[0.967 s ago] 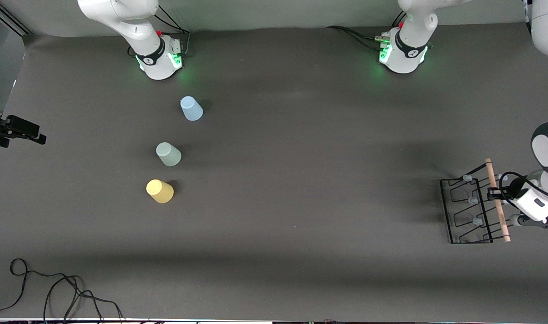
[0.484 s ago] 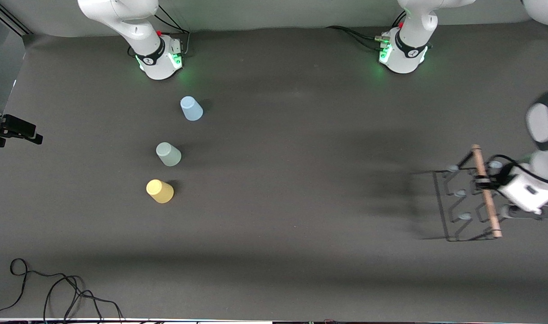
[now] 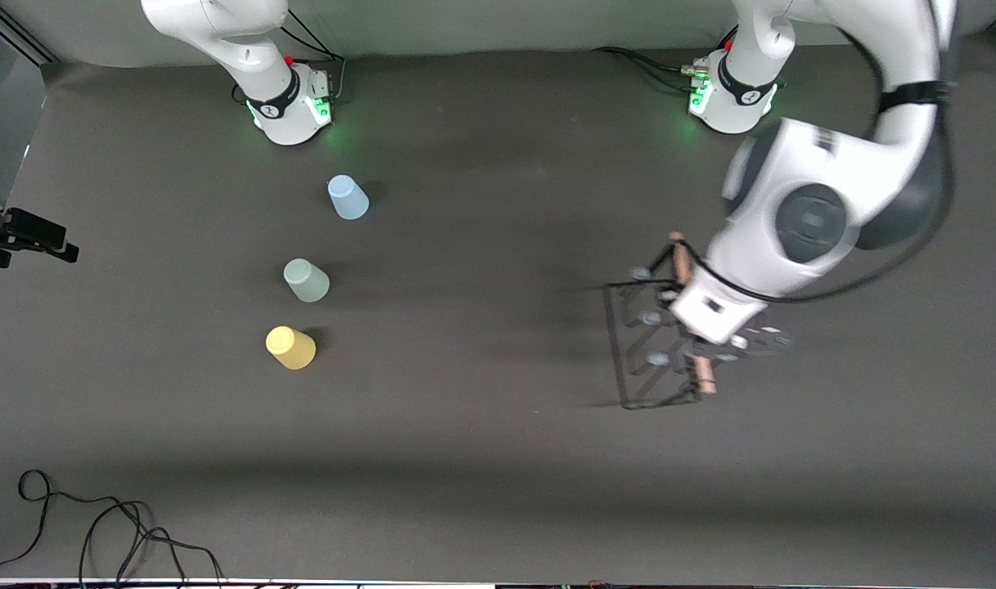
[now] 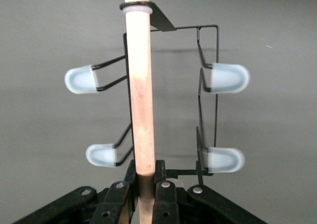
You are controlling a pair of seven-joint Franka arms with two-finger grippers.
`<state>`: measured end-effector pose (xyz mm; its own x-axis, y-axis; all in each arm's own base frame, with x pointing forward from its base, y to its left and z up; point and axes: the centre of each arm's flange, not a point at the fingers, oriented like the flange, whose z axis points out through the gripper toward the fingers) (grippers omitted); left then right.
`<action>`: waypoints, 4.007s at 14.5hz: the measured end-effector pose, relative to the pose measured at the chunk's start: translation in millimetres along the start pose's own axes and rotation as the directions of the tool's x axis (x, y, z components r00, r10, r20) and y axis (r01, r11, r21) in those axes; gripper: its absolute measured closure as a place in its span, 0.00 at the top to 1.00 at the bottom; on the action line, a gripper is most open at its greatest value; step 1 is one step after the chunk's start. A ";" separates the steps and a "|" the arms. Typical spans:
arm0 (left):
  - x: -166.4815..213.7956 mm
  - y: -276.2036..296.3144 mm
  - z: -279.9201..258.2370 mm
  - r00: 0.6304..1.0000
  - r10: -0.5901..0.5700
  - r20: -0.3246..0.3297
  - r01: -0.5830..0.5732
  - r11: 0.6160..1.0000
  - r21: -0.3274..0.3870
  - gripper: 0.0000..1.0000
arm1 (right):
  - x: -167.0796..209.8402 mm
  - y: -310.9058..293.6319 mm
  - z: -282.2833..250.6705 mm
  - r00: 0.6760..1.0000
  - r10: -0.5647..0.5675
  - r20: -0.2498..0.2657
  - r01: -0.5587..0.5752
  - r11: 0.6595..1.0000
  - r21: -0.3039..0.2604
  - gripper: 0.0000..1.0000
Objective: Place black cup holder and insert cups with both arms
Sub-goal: 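Carry the black rack with the left gripper to the table middle, then release the rack and withdraw the left gripper while the right gripper reaches out, then grasp the pale green cup with the right gripper and lift it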
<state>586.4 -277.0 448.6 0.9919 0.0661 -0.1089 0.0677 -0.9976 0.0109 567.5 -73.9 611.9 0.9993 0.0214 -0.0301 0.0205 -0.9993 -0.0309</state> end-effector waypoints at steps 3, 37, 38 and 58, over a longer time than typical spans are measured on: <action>-59.0 93.9 7.2 1.000 0.016 0.005 -0.016 1.000 -0.027 0.16 | 0.1 -0.5 0.0 1.000 -0.001 0.000 0.001 1.000 0.000 1.00; -45.6 52.1 -91.6 0.986 -0.064 -0.151 0.065 0.998 0.004 1.00 | 3.2 -29.6 16.5 0.999 0.011 0.043 -0.011 1.000 0.002 1.00; -34.5 23.6 -97.3 0.987 -0.051 -0.152 0.055 0.998 0.016 1.00 | 4.6 -46.2 21.5 0.999 0.025 0.048 -0.025 1.000 0.000 1.00; -25.4 -269.7 -121.6 0.994 0.078 -0.073 -0.075 0.996 0.042 1.00 | -91.3 -170.1 368.6 0.996 0.012 -0.090 -0.014 1.000 -0.015 1.00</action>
<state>556.1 -7.4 569.3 0.9993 -0.0103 -0.0352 -0.0111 -0.9997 -0.0229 461.4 105.3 251.7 0.9982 0.0063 0.0592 0.0072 -0.9999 -0.0152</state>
